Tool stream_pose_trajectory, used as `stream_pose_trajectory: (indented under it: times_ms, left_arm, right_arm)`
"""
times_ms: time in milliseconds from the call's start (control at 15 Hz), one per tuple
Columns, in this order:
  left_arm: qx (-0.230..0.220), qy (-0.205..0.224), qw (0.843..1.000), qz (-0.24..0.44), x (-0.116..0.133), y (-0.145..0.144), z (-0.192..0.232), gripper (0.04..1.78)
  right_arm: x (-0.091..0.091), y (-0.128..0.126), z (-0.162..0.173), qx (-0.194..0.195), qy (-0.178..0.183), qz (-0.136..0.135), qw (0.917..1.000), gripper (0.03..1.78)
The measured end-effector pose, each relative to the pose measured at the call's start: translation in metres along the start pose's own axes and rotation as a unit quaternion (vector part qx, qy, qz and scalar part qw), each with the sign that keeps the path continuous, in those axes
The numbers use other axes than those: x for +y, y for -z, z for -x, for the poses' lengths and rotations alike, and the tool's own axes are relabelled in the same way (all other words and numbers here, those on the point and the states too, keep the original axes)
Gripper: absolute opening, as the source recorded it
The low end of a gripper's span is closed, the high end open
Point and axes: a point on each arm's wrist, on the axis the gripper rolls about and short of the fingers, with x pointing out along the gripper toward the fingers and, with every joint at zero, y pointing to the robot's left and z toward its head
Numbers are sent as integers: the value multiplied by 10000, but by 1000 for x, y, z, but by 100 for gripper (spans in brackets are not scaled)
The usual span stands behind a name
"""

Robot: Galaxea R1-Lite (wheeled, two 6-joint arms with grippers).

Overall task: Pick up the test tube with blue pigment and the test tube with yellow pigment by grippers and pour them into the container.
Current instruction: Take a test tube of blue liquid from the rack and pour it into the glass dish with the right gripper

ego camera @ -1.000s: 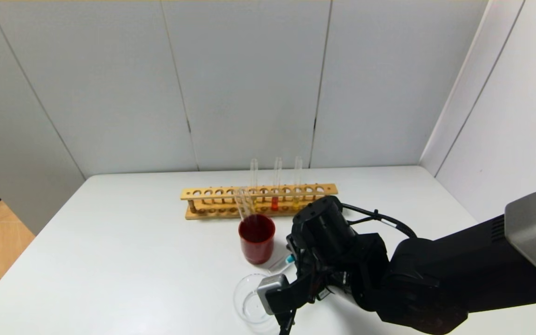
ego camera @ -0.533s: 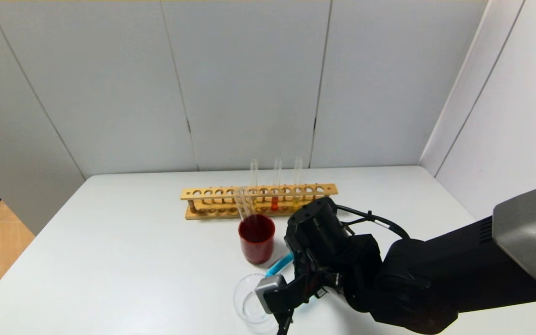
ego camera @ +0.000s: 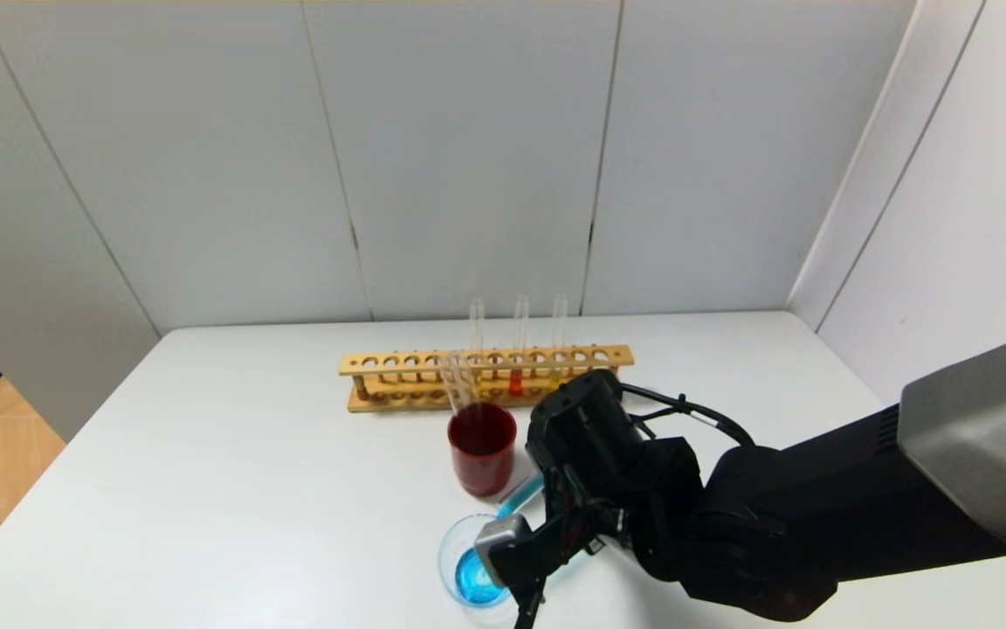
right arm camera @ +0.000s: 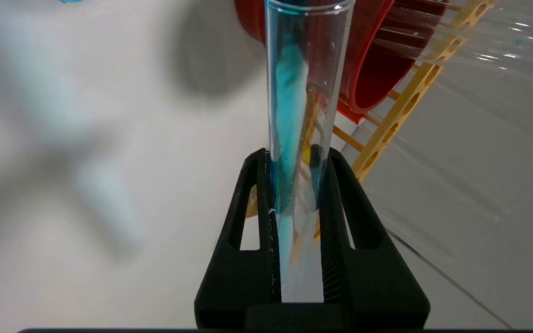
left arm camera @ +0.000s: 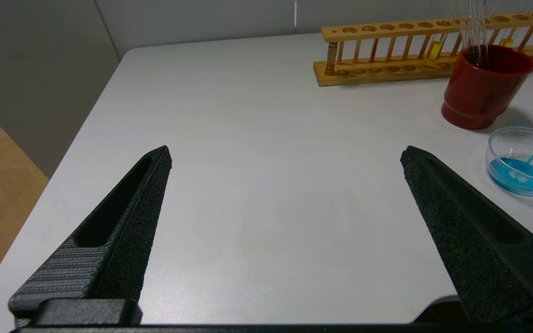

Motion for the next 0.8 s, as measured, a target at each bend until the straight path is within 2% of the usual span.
stream_pose_trajectory:
  times_ms: [800]
  left_arm:
    - [0,0,10000,2,0,0,0,175]
  right_arm:
    - [-7,-12,-2,356,158,632,9972,33]
